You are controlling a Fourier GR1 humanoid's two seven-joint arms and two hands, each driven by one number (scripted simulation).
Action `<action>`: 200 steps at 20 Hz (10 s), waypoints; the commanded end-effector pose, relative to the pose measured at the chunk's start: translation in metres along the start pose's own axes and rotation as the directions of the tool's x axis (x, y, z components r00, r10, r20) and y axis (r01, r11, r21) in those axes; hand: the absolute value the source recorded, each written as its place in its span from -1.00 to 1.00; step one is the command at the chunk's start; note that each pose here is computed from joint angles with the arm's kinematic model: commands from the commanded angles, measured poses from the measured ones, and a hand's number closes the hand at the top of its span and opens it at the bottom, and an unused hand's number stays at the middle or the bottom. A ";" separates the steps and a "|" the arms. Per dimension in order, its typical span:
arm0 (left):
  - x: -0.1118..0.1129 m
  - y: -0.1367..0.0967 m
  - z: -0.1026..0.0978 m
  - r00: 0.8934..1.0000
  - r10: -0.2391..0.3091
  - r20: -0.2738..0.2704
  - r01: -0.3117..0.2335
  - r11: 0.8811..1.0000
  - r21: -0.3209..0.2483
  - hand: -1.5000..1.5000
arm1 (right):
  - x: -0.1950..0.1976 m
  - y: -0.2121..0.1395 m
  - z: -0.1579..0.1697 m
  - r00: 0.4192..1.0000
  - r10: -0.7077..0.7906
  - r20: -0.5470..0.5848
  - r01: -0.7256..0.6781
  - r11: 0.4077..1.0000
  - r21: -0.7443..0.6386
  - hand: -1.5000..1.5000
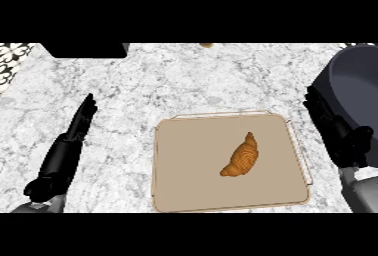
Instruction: Pick the croissant from the tray and place it in the pot
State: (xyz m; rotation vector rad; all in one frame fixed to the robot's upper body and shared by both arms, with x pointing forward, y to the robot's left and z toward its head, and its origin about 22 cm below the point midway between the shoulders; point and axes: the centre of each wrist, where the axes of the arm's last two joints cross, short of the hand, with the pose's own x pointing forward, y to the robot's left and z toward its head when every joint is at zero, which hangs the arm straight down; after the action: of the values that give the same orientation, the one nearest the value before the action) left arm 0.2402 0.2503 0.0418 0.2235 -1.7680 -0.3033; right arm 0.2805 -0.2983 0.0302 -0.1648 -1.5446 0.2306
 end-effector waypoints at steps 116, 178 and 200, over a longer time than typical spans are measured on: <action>0.010 0.040 -0.060 0.963 0.270 -0.013 -0.261 0.942 0.213 0.00 | 0.134 0.093 0.152 0.477 0.832 0.284 -0.759 0.553 -0.345 1.00; 0.026 0.019 -0.076 0.965 0.264 0.003 -0.261 0.952 0.160 0.00 | -0.005 -0.252 -0.005 0.943 0.308 0.123 -0.260 0.918 -0.300 -1.00; 0.024 0.026 -0.070 0.959 0.284 0.012 -0.283 0.949 0.143 0.00 | 0.019 -0.335 0.097 0.964 0.138 0.228 -0.010 0.875 -0.485 -1.00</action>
State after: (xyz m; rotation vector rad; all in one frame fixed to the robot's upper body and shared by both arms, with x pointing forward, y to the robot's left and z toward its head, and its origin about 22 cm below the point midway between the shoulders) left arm 0.3066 0.2579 0.0864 0.0772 -1.7814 0.0344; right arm 0.2166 -0.6108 0.1261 -0.6577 -1.7789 -0.0845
